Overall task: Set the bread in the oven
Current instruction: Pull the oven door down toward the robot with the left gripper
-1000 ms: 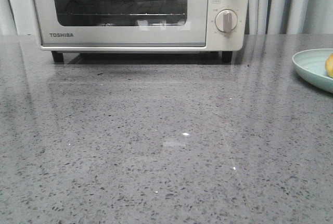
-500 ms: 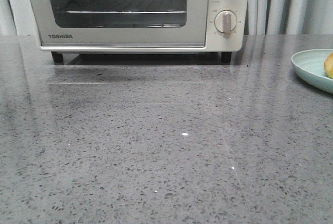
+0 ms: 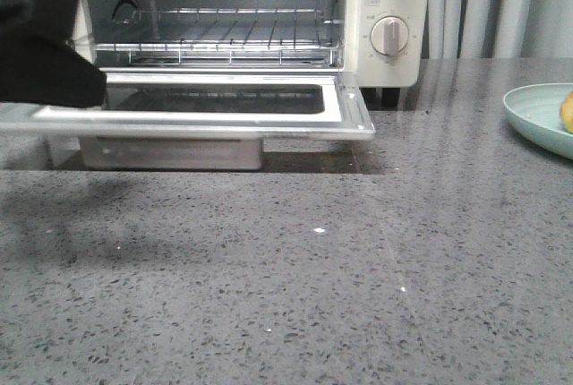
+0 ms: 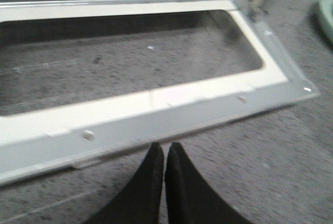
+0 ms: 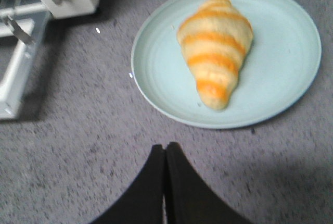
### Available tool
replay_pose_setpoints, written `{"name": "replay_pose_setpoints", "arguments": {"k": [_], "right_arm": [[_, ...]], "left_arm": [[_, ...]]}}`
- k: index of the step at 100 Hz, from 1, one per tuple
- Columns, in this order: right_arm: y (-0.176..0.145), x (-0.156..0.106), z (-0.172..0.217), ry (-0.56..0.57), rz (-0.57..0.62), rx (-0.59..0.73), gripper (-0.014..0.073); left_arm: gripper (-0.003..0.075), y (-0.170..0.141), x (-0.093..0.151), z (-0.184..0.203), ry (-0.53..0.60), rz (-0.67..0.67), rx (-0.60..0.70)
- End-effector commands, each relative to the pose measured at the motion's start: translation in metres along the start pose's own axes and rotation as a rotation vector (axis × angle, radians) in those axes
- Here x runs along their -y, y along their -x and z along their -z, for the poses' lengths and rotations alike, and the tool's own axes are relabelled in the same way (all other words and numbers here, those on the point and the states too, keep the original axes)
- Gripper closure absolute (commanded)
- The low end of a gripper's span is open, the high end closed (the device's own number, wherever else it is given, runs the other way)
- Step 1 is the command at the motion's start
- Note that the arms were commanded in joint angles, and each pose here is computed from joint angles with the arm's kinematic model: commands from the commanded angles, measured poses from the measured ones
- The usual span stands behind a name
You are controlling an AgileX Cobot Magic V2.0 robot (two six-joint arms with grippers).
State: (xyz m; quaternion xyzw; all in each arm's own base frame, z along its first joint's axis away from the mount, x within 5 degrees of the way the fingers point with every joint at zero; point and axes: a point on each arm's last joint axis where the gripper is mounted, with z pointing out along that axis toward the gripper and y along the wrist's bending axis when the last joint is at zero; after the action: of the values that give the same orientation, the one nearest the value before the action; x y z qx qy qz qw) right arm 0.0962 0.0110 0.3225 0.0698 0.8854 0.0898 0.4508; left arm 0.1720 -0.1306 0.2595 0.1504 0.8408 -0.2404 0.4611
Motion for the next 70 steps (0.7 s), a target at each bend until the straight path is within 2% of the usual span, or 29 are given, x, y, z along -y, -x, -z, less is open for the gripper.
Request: {"name": "replay_pose_setpoints", "arguments": {"k": [1, 29, 36, 45, 62, 70], "right_arm": [[0.008, -0.002, 0.005, 0.008, 0.012, 0.020, 0.0670], [0.005, -0.002, 0.000, -0.006, 0.011, -0.036, 0.0669], [0.008, -0.003, 0.000, -0.006, 0.010, -0.041, 0.0638], [0.017, -0.005, 0.002, -0.001, 0.011, -0.023, 0.0533], [0.039, -0.011, 0.000, 0.000, 0.011, -0.020, 0.0215], [0.046, -0.013, -0.007, -0.010, 0.010, -0.056, 0.0171]], "left_arm": [[0.0742, 0.024, 0.016, 0.032, -0.086, -0.003, 0.182], [0.0742, 0.037, 0.020, 0.087, -0.155, -0.021, 0.372], [0.0742, 0.038, 0.020, 0.096, -0.167, -0.021, 0.397], [0.0742, 0.038, 0.021, 0.104, -0.177, -0.022, 0.416], [0.0742, 0.039, 0.019, 0.110, -0.163, -0.058, 0.433], [0.0742, 0.042, 0.017, 0.112, -0.142, -0.066, 0.422]]}}
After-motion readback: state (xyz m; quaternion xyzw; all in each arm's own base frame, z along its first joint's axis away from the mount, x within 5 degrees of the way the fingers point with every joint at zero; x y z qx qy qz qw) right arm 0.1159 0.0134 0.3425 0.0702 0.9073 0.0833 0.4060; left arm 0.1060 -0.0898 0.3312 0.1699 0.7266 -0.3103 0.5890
